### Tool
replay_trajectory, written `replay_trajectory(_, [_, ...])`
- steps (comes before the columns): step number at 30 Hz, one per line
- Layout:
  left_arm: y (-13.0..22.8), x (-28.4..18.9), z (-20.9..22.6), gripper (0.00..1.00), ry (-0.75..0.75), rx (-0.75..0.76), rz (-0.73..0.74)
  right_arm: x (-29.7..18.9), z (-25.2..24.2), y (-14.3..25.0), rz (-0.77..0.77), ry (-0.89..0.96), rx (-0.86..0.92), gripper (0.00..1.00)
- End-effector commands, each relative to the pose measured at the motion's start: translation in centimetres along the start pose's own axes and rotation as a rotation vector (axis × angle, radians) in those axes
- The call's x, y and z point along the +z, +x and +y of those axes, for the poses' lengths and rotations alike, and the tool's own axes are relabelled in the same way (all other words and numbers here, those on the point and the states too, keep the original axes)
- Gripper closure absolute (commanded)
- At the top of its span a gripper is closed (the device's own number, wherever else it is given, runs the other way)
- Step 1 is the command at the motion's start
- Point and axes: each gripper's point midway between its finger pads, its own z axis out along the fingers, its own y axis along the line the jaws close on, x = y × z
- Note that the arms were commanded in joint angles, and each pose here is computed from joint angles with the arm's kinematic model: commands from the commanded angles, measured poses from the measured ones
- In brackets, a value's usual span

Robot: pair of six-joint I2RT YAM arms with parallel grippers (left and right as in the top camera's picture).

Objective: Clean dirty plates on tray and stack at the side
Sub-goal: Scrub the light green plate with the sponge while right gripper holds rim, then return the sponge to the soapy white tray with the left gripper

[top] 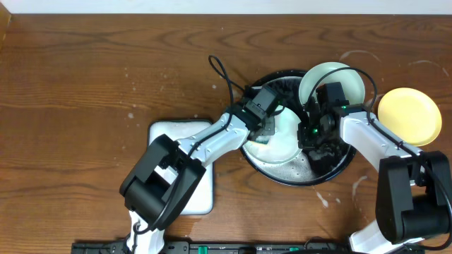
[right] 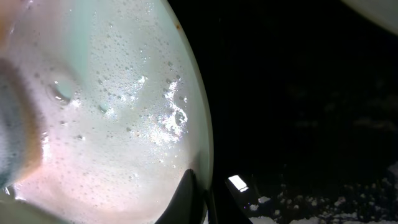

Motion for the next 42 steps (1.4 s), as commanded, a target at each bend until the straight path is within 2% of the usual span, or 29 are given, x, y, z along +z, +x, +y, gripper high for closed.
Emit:
replay_trajectory(1, [1.3,1.4,-1.3,0.92,0.112,-0.066,0.086,0.8,-2.8,1.1,0.04,0.131,-0.042,0.99])
replay_trajectory(3, [2.3,1.1,-3.6,0.92,0.193,-0.083,0.123,0.8,-2.8,1.1,0.04,0.131,-0.042,0.99])
replay_trajectory(9, [5.6,0.8,-7.0,0.92,0.268,-0.068,0.206,0.8,-2.8,1.2,0.041,0.131,-0.042,0.99])
replay_trajectory(13, [7.1,0.9,-6.6,0.92,0.229,-0.052,0.241,0.8,-2.8,1.1,0.041,0.13,-0.042,0.99])
replay_trajectory(17, [6.1,1.4,-3.5,0.92,0.129,-0.026,0.215,0.8,-2.8,1.1,0.041,0.13,-0.042,0.99])
replay_trajectory(24, [2.1,1.6,5.6,0.93,-0.225,0.061,0.066,0.8,-2.8,1.2,0.041,0.131,-0.042,0.99])
replay_trajectory(25, [1.0,1.4,6.7,0.93,-0.287,0.11,0.023,0.8,-2.8,1.2,0.041,0.131,-0.042,0.99])
replay_trajectory(31, [-1.3,0.1,9.0,0.93,-0.466,0.251,-0.087,0.8,-2.8,1.2,0.041,0.131,-0.042,0.99])
replay_trajectory(36, [-1.9,-0.4,9.3,0.92,-0.51,0.281,-0.119,0.8,-2.8,1.1,0.039,0.131,-0.042,0.99])
replay_trajectory(42, [-2.4,-1.7,6.5,0.92,-0.366,0.234,-0.112,0.8,-2.8,1.1,0.04,0.131,-0.041,0.99])
